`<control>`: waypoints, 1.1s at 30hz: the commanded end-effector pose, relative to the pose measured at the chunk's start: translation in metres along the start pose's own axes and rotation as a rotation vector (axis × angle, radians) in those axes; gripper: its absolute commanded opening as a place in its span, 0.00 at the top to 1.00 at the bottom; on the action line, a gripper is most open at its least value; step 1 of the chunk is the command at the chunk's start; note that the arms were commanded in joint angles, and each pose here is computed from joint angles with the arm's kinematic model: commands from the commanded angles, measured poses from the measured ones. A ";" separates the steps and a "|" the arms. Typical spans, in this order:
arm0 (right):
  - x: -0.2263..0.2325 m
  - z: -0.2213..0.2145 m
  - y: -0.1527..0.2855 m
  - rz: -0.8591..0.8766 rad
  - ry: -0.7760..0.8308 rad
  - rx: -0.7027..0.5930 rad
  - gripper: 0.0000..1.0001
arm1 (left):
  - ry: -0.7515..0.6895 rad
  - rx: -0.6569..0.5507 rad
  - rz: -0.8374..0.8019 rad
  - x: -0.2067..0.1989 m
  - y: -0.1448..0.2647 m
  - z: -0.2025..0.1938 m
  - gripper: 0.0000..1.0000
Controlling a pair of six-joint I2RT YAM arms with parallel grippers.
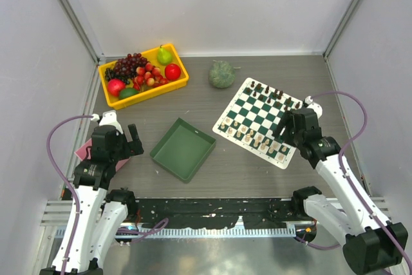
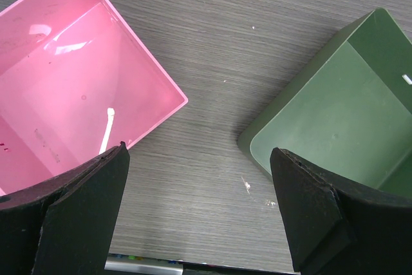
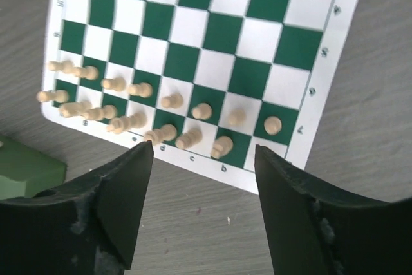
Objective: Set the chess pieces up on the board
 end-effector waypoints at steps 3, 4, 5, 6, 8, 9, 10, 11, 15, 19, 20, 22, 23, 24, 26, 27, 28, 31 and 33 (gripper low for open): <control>0.064 0.065 0.027 0.223 0.111 -0.182 0.13 | 0.000 -0.053 -0.011 -0.002 0.004 0.014 0.01; 0.071 0.074 0.031 0.239 0.114 -0.203 0.13 | 0.001 -0.056 -0.009 -0.001 0.004 0.014 0.01; 0.074 0.076 0.028 0.236 0.130 -0.199 0.11 | 0.000 -0.058 -0.010 -0.001 0.005 0.015 0.01; 0.084 0.084 0.033 0.268 0.140 -0.219 0.10 | 0.003 -0.061 -0.009 -0.001 0.006 0.015 0.01; 0.100 0.090 0.030 0.314 0.159 -0.211 0.07 | 0.004 -0.066 -0.008 -0.001 0.007 0.016 0.01; 0.110 0.094 0.032 0.348 0.165 -0.210 0.07 | 0.004 -0.068 -0.010 -0.001 0.007 0.017 0.01; 0.127 0.087 0.030 0.432 0.194 -0.161 0.02 | 0.003 -0.070 -0.013 -0.001 0.008 0.018 0.01; 0.140 0.089 0.033 0.485 0.212 -0.154 0.01 | 0.001 -0.074 -0.017 -0.002 0.009 0.019 0.01; 0.174 0.080 0.028 0.587 0.275 -0.010 0.04 | 0.003 -0.081 -0.011 0.000 0.013 0.022 0.01; 0.176 0.084 0.022 0.569 0.330 -0.002 0.04 | 0.013 -0.084 0.070 0.013 0.020 0.027 0.01; 0.174 0.086 0.021 0.554 0.329 -0.010 0.04 | 0.017 -0.088 0.076 0.014 0.022 0.029 0.01; 0.170 0.089 0.020 0.519 0.326 -0.022 0.04 | 0.037 -0.107 0.078 0.015 0.027 0.037 0.01; 0.166 0.090 0.018 0.491 0.315 -0.023 0.05 | 0.048 -0.115 0.080 0.015 0.030 0.041 0.01; 0.166 0.091 0.018 0.487 0.315 -0.024 0.04 | 0.057 -0.125 0.077 0.014 0.032 0.045 0.01; 0.163 0.089 0.016 0.468 0.318 -0.010 0.04 | 0.080 -0.147 0.073 0.013 0.036 0.053 0.01; 0.161 0.089 0.015 0.454 0.321 -0.004 0.05 | 0.086 -0.154 0.072 0.013 0.036 0.056 0.01; 0.160 0.089 0.015 0.446 0.323 -0.001 0.04 | 0.100 -0.163 0.070 0.012 0.037 0.060 0.01; 0.154 0.094 0.013 0.400 0.322 -0.013 0.05 | 0.128 -0.177 0.063 0.010 0.039 0.066 0.01; 0.150 0.098 0.012 0.371 0.318 -0.034 0.04 | 0.144 -0.162 0.065 0.010 0.038 0.067 0.01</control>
Point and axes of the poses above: each gripper's point midway between its finger pads, its own y axis back along the fingers, its own x axis along the line the jaws close on, z = x × y, the point moved 1 cm from there along y, back along the fingers, and after that the axes turned 11 degrees about -y, right-handed, at the moved point
